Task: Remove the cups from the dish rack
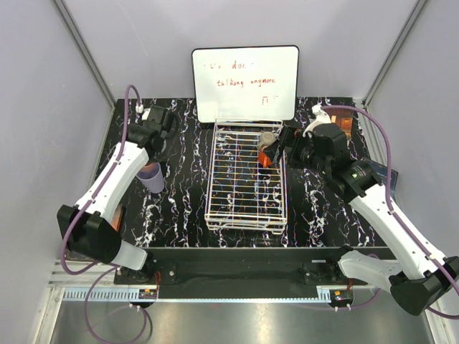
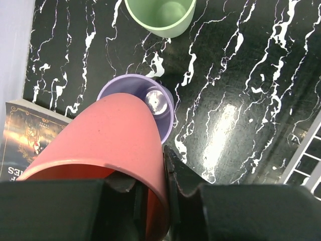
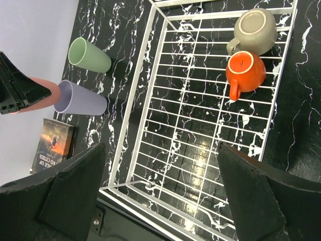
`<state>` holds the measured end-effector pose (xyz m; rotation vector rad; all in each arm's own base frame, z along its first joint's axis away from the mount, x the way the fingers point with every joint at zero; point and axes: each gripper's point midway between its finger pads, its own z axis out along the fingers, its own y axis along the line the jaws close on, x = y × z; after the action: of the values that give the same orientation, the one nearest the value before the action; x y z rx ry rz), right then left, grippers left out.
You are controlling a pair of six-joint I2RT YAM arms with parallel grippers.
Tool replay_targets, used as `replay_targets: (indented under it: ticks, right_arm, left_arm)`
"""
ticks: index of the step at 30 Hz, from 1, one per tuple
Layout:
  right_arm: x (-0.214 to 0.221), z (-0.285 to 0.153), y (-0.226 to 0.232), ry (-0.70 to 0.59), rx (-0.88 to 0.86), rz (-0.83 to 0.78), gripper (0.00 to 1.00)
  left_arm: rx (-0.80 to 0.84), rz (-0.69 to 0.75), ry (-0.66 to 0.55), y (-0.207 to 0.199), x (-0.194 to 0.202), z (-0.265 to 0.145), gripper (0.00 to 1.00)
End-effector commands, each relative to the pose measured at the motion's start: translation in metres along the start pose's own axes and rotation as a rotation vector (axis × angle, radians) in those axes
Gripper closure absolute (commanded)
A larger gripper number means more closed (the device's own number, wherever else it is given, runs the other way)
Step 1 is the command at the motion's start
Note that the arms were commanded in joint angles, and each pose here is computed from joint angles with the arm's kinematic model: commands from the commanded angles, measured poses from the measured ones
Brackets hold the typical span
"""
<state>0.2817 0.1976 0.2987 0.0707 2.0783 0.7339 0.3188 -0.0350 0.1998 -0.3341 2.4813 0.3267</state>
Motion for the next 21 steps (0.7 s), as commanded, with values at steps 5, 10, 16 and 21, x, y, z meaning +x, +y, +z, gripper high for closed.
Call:
replay_targets:
  ticks: [5,10,16,21]
  right_arm:
    - [0.008,0.005,-0.007,0.017,0.021,-0.025,0.0]
    - [0.012,0.006,-0.01,0.03,0.03,-0.025,0.0]
    - [0.014,0.006,-0.013,0.039,0.041,-0.031,0.0]
    - [0.016,0.008,-0.014,0.044,0.047,-0.033,0.0]
  left_arm:
    - [0.047,0.015,0.038,-0.009,0.011,0.024,1.0]
    - [0.119,-0.027,0.096,-0.018,0.026,0.041,1.0]
    - [0.167,-0.052,0.094,-0.023,0.019,0.042,0.97]
    - [0.155,-0.061,0.022,-0.017,-0.003,0.029,0.66]
